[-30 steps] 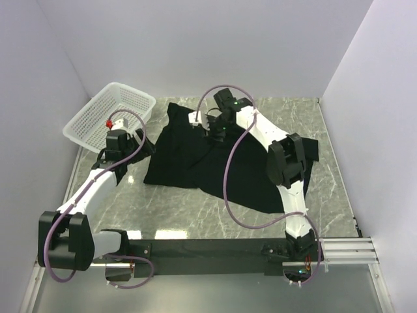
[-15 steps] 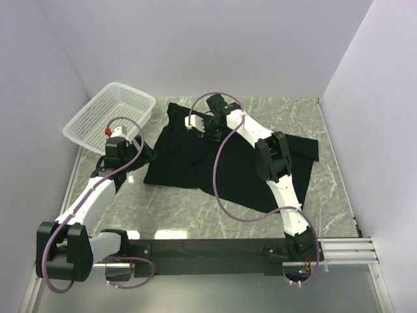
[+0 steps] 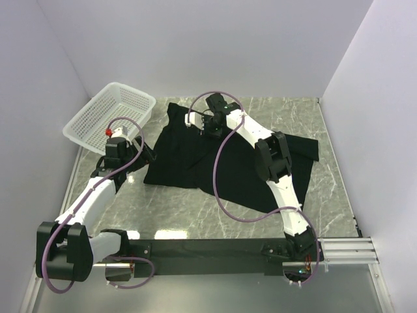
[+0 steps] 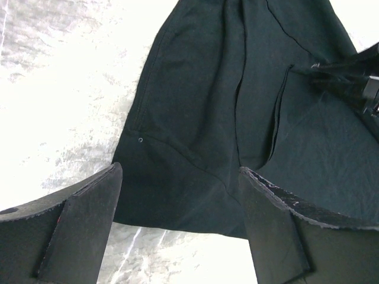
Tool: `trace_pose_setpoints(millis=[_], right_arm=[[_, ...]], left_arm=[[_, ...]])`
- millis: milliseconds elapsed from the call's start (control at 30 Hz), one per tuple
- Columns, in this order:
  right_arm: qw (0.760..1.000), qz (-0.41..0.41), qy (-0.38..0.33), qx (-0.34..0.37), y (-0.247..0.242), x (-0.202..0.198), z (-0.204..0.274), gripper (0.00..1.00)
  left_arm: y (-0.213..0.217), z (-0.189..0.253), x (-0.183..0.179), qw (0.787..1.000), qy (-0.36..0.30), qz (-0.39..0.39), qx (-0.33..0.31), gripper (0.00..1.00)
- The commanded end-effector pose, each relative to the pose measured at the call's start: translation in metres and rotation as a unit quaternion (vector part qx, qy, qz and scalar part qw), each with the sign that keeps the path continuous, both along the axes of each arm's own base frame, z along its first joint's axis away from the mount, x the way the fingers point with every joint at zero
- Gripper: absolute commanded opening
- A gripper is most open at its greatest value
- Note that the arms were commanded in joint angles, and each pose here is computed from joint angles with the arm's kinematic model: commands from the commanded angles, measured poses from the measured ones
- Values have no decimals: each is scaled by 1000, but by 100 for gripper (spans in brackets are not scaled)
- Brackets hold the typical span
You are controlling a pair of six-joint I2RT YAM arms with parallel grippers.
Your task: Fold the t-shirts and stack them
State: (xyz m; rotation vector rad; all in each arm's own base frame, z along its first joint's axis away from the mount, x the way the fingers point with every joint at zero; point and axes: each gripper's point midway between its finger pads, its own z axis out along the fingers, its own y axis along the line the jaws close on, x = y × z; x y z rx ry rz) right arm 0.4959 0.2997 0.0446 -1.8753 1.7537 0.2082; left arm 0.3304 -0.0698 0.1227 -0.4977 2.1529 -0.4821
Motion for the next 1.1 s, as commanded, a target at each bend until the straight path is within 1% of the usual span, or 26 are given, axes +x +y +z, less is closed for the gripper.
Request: trace_pose_setpoints(millis=[0,67,100,133,167,200,233,267,300,333,367,400,433,567,633,667,733,767,833,867,933,967,1000,1067], right_arm=[[1000,-12,-14,7,7,9,4,27],[1000,-9,-12,16,9,6,5,18],[999,-10,-22,28,10,7,19,10],[999,-10,-12,32,8,1,15,6],[998,-17,-22,51,8,5,25,4],[996,-10,-31,79,11,2,49,1],[996,-9,-17,83,7,-8,43,0],[995,-9,-25,97,4,-7,53,0],[992,2,-33,125,5,-13,77,0],[992,5,-17,127,-2,-25,68,0],[990,12,-27,139,-3,-27,75,0],[988,16,-40,149,-10,-31,93,0],[987,28,-21,157,-14,-45,83,0],[986,48,-29,155,-27,-66,82,0],[988,53,-15,144,-34,-78,72,0],[989,59,-19,133,-38,-80,66,1],[991,70,-15,113,-47,-92,55,10],[991,82,-21,99,-51,-95,51,30],[993,87,-15,80,-58,-101,39,40],[994,84,-10,73,-62,-103,36,47],[994,79,3,79,-68,-106,38,49],[992,84,3,96,-65,-108,48,50],[991,80,3,104,-66,-107,53,50],[990,65,16,121,-68,-108,63,50]], left_arm=[[-4,9,0,1000,-14,-4,-14,85],[-4,9,0,1000,-13,-5,-16,84],[-5,8,0,1000,-12,-6,-16,84],[-4,8,0,1000,-12,-5,-16,84],[-4,8,0,1000,-13,-6,-15,84],[-4,8,0,1000,-12,-6,-15,84],[-5,7,0,1000,-10,-7,-15,84],[-5,8,0,1000,-12,-8,-16,84],[-6,8,1,1000,-12,-10,-16,84],[-6,9,2,1000,-13,-10,-16,84],[-7,10,3,1000,-15,-13,-19,84],[-8,10,3,1000,-14,-15,-19,84],[-8,10,4,1000,-14,-16,-19,84],[-11,13,7,999,-17,-23,-23,84],[-13,12,8,999,-15,-27,-26,84],[-14,14,9,999,-17,-31,-27,84],[-17,12,10,999,-13,-38,-29,84],[-18,10,9,999,-9,-43,-31,84],[-25,12,10,997,-10,-61,-41,84],[-27,9,10,997,-5,-67,-44,84],[-38,13,11,994,-9,-96,-59,84],[-41,11,11,992,-5,-109,-62,83],[-51,14,9,988,-7,-133,-78,82],[-60,15,12,983,-3,-157,-93,81]])
